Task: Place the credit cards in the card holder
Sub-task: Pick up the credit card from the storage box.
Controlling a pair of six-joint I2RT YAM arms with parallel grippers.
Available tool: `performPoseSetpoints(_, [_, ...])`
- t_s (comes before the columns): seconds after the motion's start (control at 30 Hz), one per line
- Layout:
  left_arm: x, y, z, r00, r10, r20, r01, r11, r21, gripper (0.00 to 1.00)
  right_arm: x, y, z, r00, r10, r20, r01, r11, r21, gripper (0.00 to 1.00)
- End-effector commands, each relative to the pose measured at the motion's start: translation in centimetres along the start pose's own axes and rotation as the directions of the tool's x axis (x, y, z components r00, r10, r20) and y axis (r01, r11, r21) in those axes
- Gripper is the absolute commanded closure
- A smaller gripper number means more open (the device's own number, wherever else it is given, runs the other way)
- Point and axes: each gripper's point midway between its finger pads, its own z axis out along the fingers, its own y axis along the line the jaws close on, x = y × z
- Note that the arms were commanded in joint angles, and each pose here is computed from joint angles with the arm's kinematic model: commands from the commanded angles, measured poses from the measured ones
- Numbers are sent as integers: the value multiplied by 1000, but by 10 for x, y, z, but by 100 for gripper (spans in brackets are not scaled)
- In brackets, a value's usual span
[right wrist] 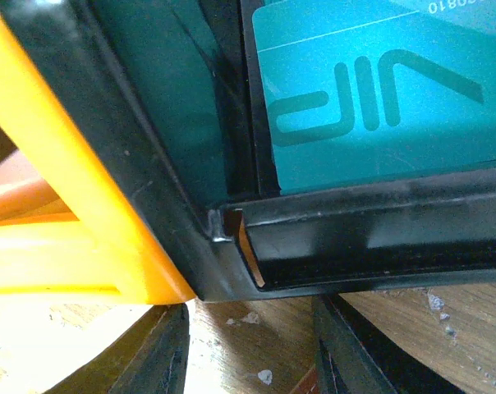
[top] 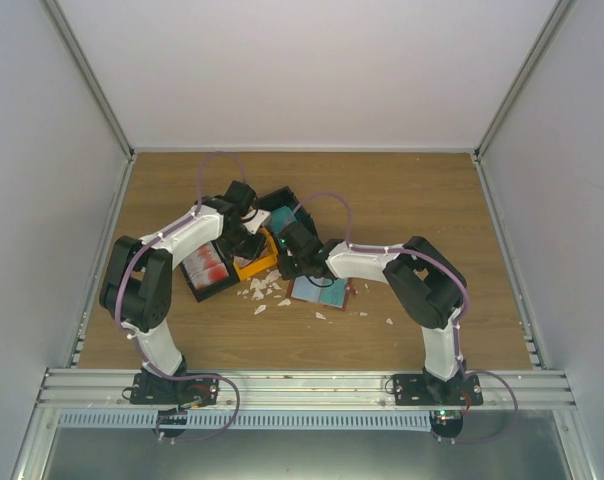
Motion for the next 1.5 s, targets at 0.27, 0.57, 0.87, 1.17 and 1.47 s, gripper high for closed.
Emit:
performPoseSetpoints(0.27, [-26, 2, -59, 987, 35, 159, -17, 993, -116, 100, -26, 0, -20, 997, 9, 80, -9, 1000, 3, 56])
performPoseSetpoints(0.57, [-44, 1, -113, 941, 21, 338, 36, 986, -161, 100, -85, 33, -129, 956, 25, 291, 44, 973, -228, 46])
performPoseSetpoints(0.87, [-53, -98, -208, 795, -65, 603, -152, 941, 301, 100, -89, 45, -243, 891, 196, 411, 75, 828, -556, 32])
performPoseSetpoints(1.17, [-24, -175, -281, 828, -199, 524, -299, 634, 713, 100, -75, 71, -305, 895, 319, 311, 34, 646, -762, 36])
performPoseSetpoints(1.47, [-3, -188, -285, 890, -241, 387, -229, 497, 837, 100, -51, 79, -337, 895, 388, 219, 5, 481, -877, 65])
